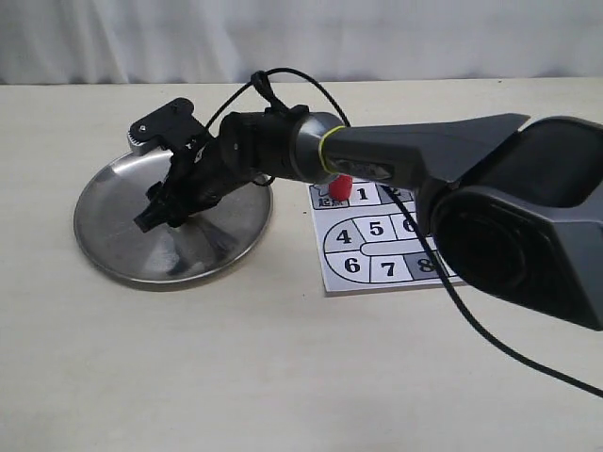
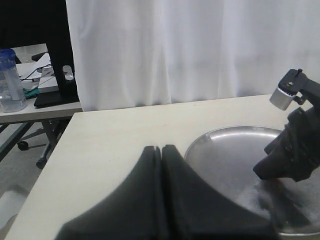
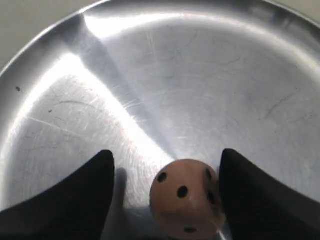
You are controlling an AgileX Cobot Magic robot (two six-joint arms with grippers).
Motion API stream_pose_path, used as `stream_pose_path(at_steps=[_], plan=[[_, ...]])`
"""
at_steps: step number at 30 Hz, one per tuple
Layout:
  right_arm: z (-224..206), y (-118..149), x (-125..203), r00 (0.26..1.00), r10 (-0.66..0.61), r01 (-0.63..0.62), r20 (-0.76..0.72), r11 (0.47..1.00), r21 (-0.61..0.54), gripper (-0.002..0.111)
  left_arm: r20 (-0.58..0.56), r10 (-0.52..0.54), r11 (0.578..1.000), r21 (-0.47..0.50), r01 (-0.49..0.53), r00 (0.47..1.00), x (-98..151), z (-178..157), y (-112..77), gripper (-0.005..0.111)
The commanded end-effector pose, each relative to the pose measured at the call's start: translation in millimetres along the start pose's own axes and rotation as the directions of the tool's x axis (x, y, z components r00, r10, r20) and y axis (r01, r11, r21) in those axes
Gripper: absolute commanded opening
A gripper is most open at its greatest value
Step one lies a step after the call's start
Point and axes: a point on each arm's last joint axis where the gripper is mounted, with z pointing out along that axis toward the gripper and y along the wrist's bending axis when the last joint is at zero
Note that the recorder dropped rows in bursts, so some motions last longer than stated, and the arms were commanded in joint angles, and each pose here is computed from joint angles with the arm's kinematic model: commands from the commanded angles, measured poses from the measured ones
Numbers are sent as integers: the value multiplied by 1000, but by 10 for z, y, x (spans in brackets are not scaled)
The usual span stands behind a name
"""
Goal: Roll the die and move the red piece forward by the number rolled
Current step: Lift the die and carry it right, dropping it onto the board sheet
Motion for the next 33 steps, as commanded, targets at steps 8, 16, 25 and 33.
stream_pose_path(at_steps=[8, 16, 25, 33], plan=[[39, -75, 48, 999, -32, 32, -20, 999, 42, 53, 17, 7, 1000, 8, -8, 1000, -9, -3, -5, 0], [-386, -68, -94, 986, -75, 81, -152, 996, 30, 5, 17, 7, 1000, 8, -8, 1000, -9, -3, -5, 0], [-1887, -1092, 51, 933, 179, -127, -311, 976, 179, 5, 17, 7, 1000, 8, -8, 1000, -9, -3, -5, 0], [-1739, -1526, 1068, 841, 398, -332, -366, 914, 232, 5, 17, 7, 1000, 8, -8, 1000, -9, -3, -5, 0]])
